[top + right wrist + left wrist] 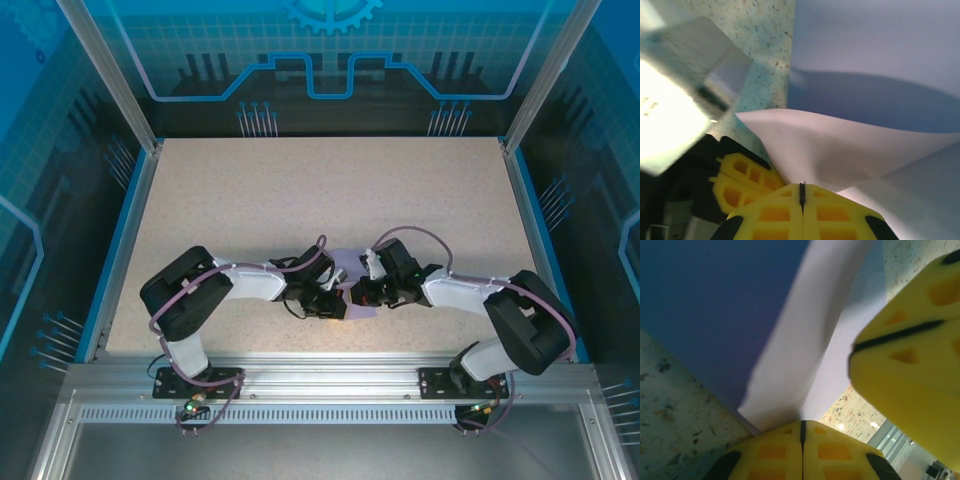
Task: Fold a paper plane with a square sheet of paper (fold left side to right side)
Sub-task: Fold the triangle a second time at the center of the table.
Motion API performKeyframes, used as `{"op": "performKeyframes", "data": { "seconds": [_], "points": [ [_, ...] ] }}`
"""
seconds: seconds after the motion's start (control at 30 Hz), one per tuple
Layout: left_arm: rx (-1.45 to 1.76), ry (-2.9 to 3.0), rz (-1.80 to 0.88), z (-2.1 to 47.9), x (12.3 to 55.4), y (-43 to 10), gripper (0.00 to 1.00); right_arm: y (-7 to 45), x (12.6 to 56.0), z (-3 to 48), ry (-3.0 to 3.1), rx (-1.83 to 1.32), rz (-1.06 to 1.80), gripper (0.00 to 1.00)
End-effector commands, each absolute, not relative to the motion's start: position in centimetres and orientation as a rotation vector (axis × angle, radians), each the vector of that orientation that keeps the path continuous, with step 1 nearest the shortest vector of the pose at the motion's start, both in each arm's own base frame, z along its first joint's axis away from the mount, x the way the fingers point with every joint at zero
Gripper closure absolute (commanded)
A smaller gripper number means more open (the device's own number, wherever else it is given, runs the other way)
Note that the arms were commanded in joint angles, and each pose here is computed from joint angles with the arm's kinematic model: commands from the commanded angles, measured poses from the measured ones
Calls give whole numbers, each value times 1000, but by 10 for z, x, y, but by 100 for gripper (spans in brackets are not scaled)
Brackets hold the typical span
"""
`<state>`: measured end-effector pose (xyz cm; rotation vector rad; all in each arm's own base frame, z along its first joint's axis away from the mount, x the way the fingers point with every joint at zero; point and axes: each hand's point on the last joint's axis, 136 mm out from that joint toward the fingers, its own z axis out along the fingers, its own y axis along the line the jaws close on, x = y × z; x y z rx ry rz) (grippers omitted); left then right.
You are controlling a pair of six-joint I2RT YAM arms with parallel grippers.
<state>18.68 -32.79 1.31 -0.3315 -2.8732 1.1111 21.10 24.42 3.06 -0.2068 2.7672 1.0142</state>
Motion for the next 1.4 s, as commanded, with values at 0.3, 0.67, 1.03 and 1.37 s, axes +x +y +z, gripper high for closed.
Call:
{"op": "performKeyframes", "data": {
  "seconds": [0.3, 0.67, 1.03, 1.37],
  "points": [
    [-279, -2882, 931, -10, 170, -307, 98, 254, 213, 24, 2789, -274, 1014, 100],
    [-271, -2884, 916, -12, 169, -305, 99, 240, 210, 2, 2861, -309, 874, 100],
    [-265, -2880, 904, -15, 167, -302, 100, 231, 224, 1, 2802, -305, 877, 100],
    [-264, -2878, 901, -18, 166, -302, 100, 222, 242, 11, 2751, -288, 916, 100]
  ]
}}
